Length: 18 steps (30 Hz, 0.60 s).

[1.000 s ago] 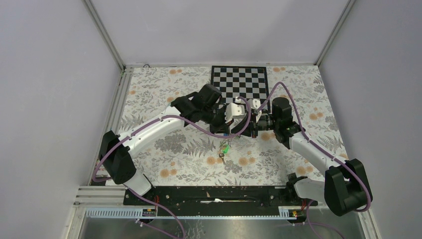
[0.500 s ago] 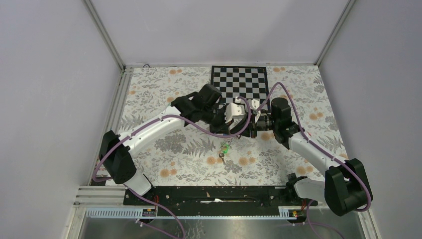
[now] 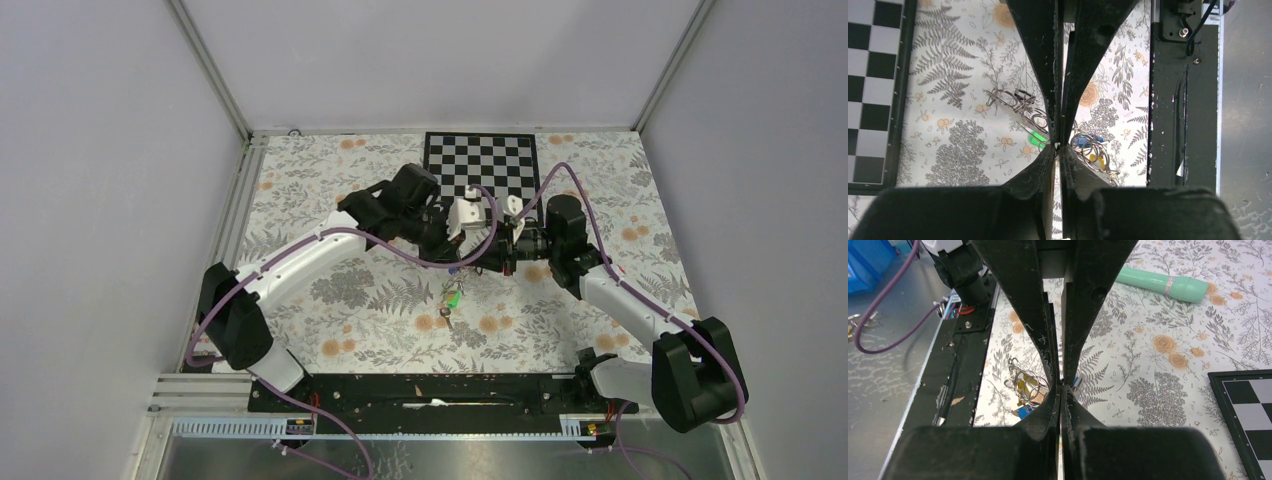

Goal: Put the keys on the keyring

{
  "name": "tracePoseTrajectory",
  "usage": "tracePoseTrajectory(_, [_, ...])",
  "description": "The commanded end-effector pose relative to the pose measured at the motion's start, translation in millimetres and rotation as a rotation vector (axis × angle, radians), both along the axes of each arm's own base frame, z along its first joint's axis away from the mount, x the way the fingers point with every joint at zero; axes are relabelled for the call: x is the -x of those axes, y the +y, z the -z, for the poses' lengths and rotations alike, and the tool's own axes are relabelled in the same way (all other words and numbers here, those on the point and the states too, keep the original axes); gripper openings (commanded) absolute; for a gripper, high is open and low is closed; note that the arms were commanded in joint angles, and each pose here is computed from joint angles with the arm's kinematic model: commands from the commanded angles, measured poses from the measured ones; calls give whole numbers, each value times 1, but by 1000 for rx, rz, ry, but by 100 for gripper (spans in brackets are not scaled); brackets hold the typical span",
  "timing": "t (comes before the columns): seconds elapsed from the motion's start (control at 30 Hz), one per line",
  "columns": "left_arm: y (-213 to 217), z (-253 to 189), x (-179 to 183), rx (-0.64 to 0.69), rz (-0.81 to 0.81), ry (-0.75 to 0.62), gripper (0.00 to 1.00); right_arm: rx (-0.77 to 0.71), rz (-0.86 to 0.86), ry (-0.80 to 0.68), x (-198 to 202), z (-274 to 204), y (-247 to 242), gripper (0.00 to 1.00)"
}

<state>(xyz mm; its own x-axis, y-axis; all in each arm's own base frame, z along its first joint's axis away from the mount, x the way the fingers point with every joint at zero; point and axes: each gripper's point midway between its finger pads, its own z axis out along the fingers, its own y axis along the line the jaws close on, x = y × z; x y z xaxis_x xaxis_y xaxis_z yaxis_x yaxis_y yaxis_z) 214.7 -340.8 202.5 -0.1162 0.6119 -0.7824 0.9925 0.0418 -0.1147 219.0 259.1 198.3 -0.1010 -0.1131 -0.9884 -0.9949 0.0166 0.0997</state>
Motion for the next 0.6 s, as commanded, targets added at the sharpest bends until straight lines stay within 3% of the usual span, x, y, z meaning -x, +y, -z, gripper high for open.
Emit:
tracePoseTrajectory(0.0, [-2,-47,-5,199,23,-72,17,-99,-3,-27,-4,-37,0,0])
tracePoseTrajectory(0.2, [8,-51,-3,278,52,-131,32,-185,-18,-4,0,-67,0,0])
tracePoseTrajectory(0.5, [3,-50,-8,305,75,-167,37,-205,-25,9,1,-72,0,0])
tracePoseTrajectory(0.57, [1,-49,-8,310,77,-160,34,-205,-20,12,0,-71,0,0])
